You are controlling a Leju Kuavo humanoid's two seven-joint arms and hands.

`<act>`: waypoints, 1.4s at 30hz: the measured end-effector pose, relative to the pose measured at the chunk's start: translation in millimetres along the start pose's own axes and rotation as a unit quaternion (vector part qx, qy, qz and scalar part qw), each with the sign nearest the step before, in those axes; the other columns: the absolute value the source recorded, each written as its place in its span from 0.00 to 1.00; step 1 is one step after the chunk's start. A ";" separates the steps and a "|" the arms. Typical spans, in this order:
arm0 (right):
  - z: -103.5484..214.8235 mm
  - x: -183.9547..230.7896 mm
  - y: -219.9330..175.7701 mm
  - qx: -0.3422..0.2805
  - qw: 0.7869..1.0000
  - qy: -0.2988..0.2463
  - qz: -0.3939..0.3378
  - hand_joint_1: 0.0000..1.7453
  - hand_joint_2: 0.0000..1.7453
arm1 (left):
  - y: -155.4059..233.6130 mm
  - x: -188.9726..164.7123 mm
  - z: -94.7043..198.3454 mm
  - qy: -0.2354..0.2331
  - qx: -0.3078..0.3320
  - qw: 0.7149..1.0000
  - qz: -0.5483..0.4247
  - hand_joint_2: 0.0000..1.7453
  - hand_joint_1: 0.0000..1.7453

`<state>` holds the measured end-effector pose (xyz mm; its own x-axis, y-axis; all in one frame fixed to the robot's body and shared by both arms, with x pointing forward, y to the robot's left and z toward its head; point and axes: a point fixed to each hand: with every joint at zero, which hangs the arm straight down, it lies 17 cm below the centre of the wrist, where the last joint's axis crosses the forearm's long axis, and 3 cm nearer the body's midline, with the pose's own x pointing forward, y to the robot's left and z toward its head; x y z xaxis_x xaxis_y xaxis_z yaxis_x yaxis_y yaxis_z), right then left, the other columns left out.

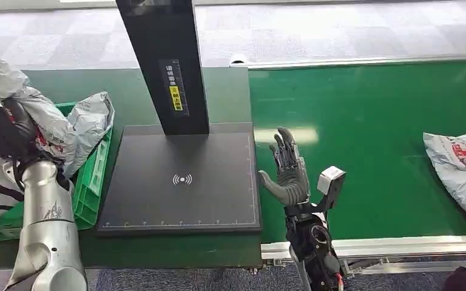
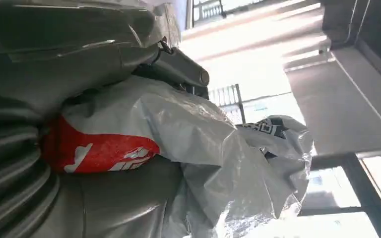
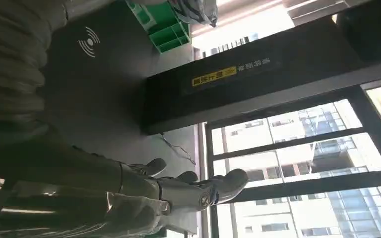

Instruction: Moved the parcel from conveyor to table for the left to box.

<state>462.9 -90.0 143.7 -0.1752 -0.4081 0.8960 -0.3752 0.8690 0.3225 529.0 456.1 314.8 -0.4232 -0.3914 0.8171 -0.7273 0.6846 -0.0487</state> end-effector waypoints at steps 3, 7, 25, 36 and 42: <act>-3.1 1.1 0.2 0.002 1.000 -0.002 0.002 0.00 1.00 | -13.2 10.8 4.7 -0.012 -0.023 1.000 0.010 1.00 1.00; -5.8 1.1 0.0 0.003 1.000 -0.001 0.003 0.00 1.00 | -27.8 18.8 9.2 -0.020 -0.046 0.999 0.015 1.00 1.00; -5.2 -4.0 -1.2 0.002 1.000 0.006 0.002 0.00 1.00 | -84.0 28.3 33.0 0.010 -0.162 0.979 0.126 1.00 1.00; -5.0 -6.0 -1.2 0.003 1.000 0.011 0.003 0.00 1.00 | -76.7 -2.4 26.8 0.013 -0.127 0.991 -0.049 1.00 0.00; -5.0 -6.0 -1.4 0.003 1.000 0.011 0.003 0.00 1.00 | -80.4 -9.7 28.2 0.017 -0.138 0.988 -0.060 1.00 0.00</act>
<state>469.0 -87.3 139.4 -0.1567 -0.3962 0.9047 -0.3796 0.8698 0.3152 576.3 387.6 294.5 -0.3202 -0.4624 0.8269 -0.5945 0.7776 0.2047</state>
